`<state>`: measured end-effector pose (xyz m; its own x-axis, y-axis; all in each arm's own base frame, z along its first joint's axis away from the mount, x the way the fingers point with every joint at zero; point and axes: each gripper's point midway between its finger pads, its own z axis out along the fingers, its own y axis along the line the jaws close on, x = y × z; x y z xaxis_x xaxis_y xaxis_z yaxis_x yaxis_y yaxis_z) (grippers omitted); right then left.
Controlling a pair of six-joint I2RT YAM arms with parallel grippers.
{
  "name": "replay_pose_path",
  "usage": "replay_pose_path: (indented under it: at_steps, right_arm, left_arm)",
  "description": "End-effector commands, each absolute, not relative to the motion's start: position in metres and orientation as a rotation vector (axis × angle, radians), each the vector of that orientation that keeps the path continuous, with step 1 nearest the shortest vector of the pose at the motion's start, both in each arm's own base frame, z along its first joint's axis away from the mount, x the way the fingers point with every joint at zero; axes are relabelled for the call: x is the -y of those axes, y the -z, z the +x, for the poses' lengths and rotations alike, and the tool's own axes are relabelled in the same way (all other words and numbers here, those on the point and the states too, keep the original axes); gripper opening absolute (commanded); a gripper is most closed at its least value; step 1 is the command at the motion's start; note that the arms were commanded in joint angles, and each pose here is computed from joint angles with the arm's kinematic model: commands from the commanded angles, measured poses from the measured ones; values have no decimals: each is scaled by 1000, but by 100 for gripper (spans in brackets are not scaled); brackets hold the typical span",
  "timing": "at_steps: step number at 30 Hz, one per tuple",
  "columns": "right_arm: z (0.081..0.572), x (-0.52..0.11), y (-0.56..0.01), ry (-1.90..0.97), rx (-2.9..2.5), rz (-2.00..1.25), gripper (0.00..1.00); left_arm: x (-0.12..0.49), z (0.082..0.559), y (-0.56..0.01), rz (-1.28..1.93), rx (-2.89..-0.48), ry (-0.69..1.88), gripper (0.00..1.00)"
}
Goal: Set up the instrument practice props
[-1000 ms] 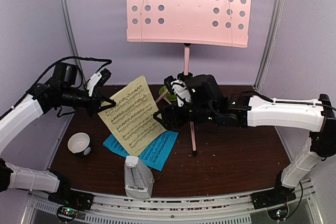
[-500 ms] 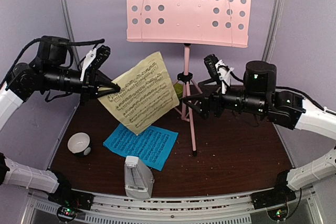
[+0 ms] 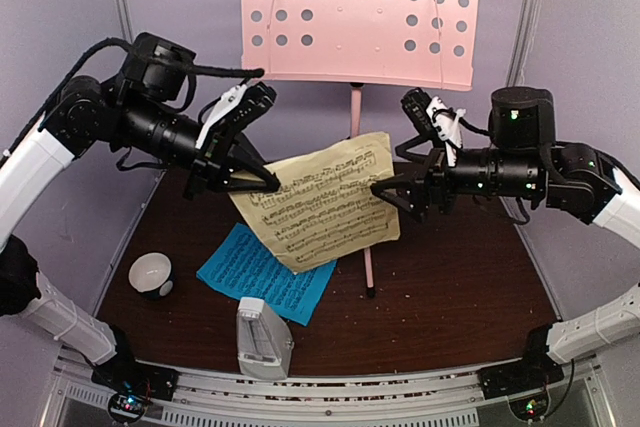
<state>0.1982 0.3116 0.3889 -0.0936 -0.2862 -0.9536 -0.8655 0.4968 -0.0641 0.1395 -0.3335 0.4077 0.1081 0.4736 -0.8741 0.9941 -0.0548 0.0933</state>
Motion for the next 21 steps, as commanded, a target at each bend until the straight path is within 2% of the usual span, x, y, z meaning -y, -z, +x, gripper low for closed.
replay_pose_path:
  at_steps: [1, 7, 14, 19, 21]
  right_arm:
    - [170, -312, -388, -770, -1649, -1110, 87]
    - [129, -319, -398, -990, -1597, -1191, 63]
    - [126, -322, -404, -995, -1616, -1207, 37]
    - [125, -322, -408, -1005, -1616, -1202, 3]
    - [123, -318, -411, -1005, -1604, -1195, 0]
  left_arm:
    - [339, 125, -420, 1669, -1411, 923, 0]
    - [350, 127, -421, 1652, -1453, 967, 0]
    - [364, 127, -423, 1638, -1490, 1037, 0]
    - [369, 125, -427, 1627, -1490, 1085, 0]
    - [368, 124, -429, 1627, -1486, 1091, 1]
